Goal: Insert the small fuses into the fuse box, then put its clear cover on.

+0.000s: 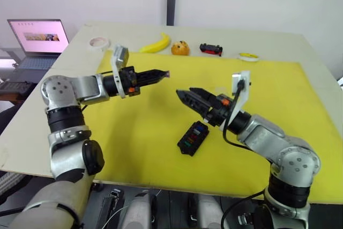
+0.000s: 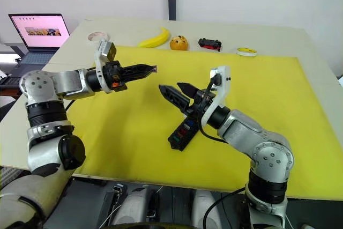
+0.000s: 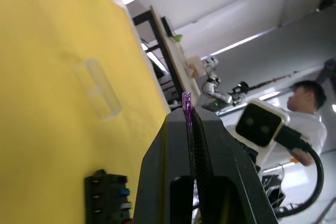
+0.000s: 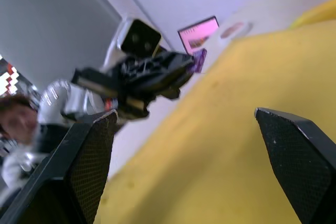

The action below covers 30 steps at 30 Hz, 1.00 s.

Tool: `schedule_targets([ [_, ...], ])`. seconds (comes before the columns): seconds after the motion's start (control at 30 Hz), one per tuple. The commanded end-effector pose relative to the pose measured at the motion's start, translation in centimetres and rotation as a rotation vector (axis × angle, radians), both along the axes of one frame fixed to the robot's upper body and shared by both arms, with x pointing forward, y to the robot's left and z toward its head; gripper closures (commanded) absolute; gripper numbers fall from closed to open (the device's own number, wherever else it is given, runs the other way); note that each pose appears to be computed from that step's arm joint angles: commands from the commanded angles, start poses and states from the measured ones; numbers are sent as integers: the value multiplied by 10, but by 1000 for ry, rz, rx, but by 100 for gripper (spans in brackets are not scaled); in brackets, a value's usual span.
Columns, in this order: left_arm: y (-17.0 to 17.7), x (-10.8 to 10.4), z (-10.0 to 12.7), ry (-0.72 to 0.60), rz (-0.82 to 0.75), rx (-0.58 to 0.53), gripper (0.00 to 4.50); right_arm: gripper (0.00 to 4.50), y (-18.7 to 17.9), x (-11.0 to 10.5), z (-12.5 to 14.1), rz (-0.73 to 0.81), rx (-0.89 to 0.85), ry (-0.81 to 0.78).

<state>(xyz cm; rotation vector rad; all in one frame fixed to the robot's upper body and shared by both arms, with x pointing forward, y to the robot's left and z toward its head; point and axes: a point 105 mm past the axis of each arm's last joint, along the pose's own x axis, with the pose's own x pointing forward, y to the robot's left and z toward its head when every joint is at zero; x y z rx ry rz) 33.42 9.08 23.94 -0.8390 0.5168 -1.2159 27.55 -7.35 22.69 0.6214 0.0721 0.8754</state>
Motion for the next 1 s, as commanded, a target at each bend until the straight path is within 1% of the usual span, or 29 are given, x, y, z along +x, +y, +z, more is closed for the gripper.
schedule_targets([
  [0.03, -13, -12, 10, -59, -60, -17, 446, 0, 1, -1, 15, 3, 107, 16],
  [0.17, -24, -15, 12, -56, -79, -47, 446, 0, 5, 2, 17, 0, 149, 53],
  [0.3, -29, -14, 10, -42, -77, -45, 446, 0, 5, 5, 20, -18, 181, 68],
  [0.4, -29, -15, 10, -38, -81, -49, 450, 79, 4, 5, 19, -28, 177, 74],
  [0.43, -29, -15, 10, -38, -81, -50, 450, 124, 4, 5, 19, -31, 175, 76],
  [0.87, -29, -20, 8, -35, -88, -77, 450, 124, 4, 4, 12, -38, 157, 98],
  [0.97, -29, -20, 7, -35, -86, -77, 450, 196, 4, 4, 11, -37, 148, 99],
  [1.0, -28, -20, 6, -33, -85, -77, 450, 235, 5, 3, 10, -35, 143, 99],
])
